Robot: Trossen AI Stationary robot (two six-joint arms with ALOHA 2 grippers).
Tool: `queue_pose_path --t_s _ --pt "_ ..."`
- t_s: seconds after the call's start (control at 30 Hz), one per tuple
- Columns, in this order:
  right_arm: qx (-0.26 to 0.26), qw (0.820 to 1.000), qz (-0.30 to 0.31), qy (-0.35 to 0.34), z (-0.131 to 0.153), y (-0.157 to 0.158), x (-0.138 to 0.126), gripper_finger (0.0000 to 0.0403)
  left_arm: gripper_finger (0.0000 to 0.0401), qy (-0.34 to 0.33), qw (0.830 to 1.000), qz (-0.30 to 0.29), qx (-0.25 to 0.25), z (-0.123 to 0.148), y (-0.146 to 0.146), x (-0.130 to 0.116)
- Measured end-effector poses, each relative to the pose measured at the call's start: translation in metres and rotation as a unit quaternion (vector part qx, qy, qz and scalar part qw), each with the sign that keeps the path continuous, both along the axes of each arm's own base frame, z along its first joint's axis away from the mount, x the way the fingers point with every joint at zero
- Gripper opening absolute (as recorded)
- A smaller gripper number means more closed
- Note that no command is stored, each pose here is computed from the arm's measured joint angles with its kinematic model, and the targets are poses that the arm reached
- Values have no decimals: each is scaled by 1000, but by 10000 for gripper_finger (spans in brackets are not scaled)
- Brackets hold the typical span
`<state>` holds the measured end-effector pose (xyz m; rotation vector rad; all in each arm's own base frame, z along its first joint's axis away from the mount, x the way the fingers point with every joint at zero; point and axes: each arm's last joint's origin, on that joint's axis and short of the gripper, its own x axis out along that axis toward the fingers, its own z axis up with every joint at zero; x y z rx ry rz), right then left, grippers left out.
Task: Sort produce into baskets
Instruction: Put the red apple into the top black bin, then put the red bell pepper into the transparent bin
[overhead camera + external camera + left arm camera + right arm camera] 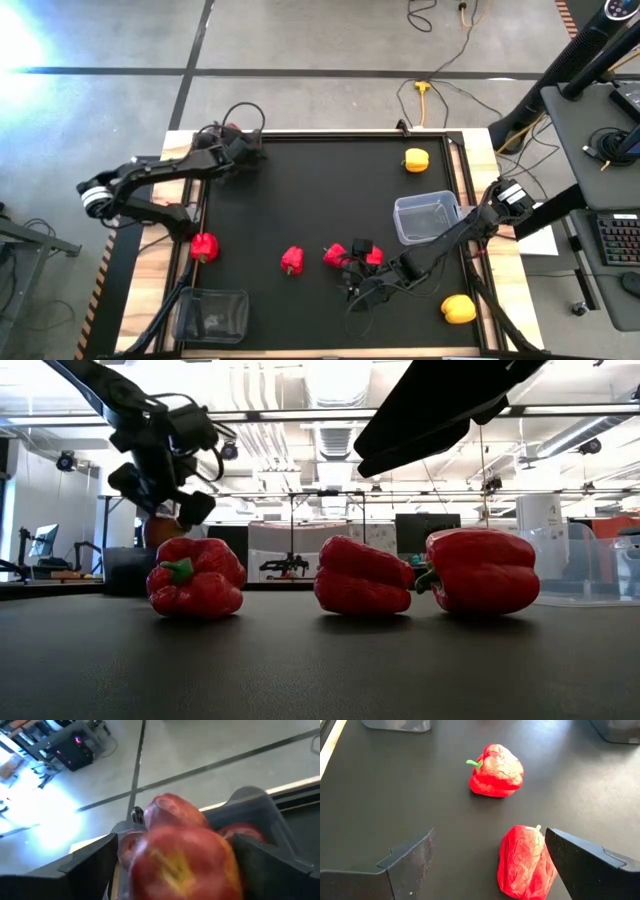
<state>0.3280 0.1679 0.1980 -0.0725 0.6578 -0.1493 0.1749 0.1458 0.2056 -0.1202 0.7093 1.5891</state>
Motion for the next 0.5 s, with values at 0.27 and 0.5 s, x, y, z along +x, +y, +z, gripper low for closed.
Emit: queue_pose_path --t_s 0.27,0.5 --pt "-1 1000 0 1 -1 -1 0 368 397 14 1000 -4 -9 -5 1 2" --pt "-1 1000 -2 2 -1 -2 0 368 397 -64 996 -61 -3 24 -15 -5"
